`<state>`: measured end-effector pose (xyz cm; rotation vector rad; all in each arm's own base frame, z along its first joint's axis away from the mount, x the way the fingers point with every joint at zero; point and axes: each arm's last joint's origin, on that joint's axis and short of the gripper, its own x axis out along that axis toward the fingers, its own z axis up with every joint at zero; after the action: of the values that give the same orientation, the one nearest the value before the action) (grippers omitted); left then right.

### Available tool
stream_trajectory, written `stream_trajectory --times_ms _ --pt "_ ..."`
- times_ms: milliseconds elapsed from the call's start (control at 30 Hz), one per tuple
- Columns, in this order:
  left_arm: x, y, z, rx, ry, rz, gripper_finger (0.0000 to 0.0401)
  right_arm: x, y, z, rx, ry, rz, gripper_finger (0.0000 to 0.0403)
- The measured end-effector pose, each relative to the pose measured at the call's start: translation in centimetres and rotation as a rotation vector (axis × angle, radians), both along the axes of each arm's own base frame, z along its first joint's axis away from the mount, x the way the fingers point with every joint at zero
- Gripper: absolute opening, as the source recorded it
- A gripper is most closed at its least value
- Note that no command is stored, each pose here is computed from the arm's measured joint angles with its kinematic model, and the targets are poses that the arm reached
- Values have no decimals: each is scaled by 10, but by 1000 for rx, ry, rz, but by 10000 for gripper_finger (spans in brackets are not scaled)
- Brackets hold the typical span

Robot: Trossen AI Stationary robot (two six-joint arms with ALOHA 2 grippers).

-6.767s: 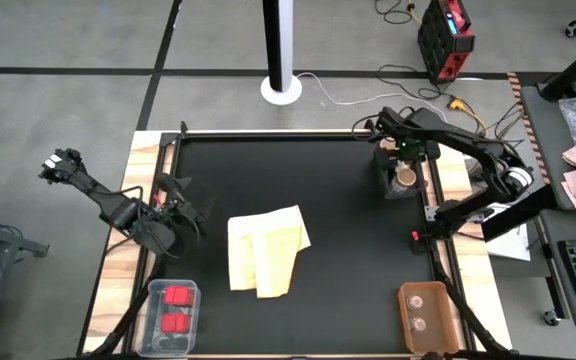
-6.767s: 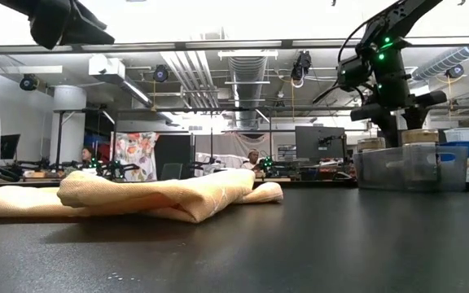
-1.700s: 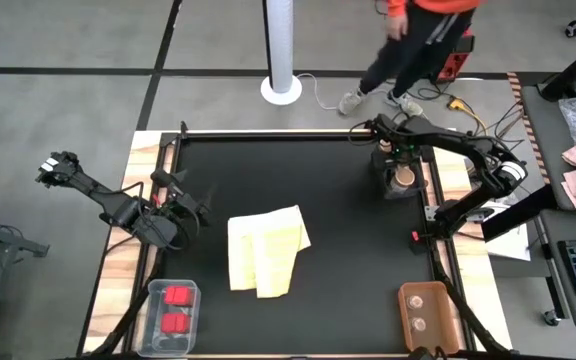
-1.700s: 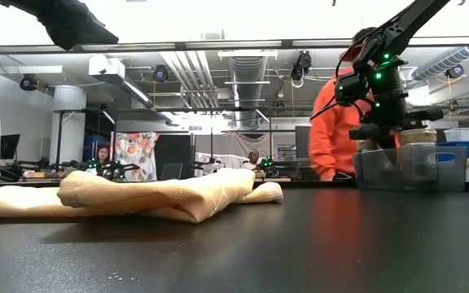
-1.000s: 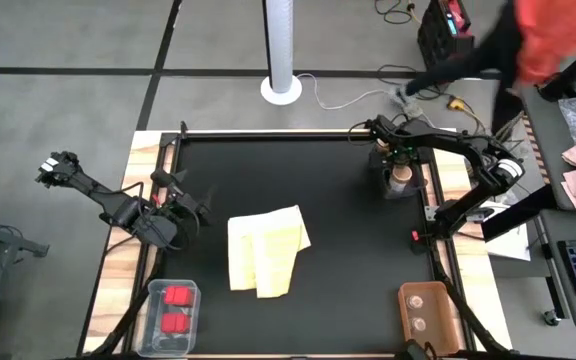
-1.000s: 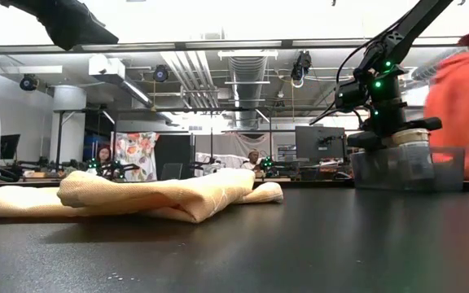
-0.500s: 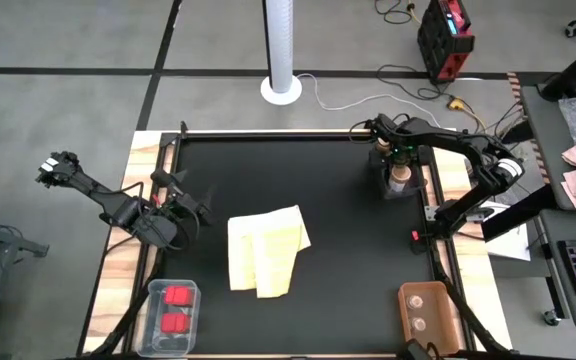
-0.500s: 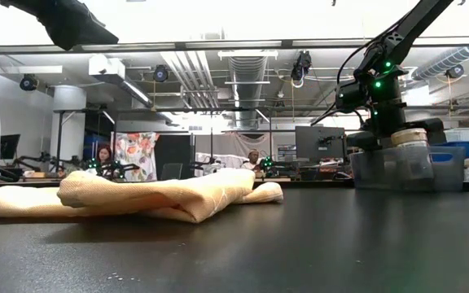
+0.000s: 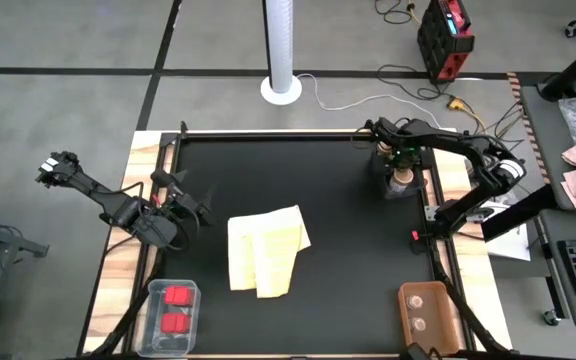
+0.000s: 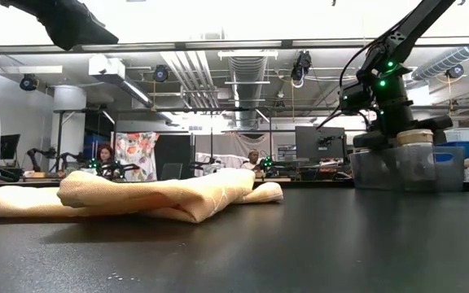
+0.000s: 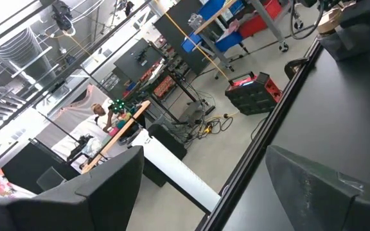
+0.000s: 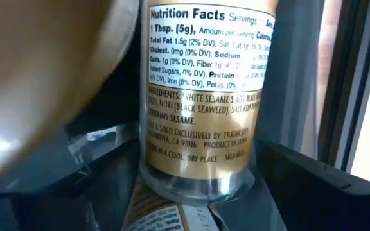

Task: Sort spices by type
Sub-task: Adjust the golden spice bottles in the black bin

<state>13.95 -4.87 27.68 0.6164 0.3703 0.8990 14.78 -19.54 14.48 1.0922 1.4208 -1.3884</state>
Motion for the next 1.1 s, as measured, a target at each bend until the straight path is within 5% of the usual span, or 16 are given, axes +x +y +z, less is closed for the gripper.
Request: stream_trajectory --times_ms 500,767,1100 --pt "0 0 0 0 1 0 311 0 -1 -2 -33 7 8 241" --pt "0 0 0 1 3 -1 311 -1 0 -1 -29 8 9 241" --pt "0 0 0 1 3 0 311 -2 1 35 -106 -56 7 236"
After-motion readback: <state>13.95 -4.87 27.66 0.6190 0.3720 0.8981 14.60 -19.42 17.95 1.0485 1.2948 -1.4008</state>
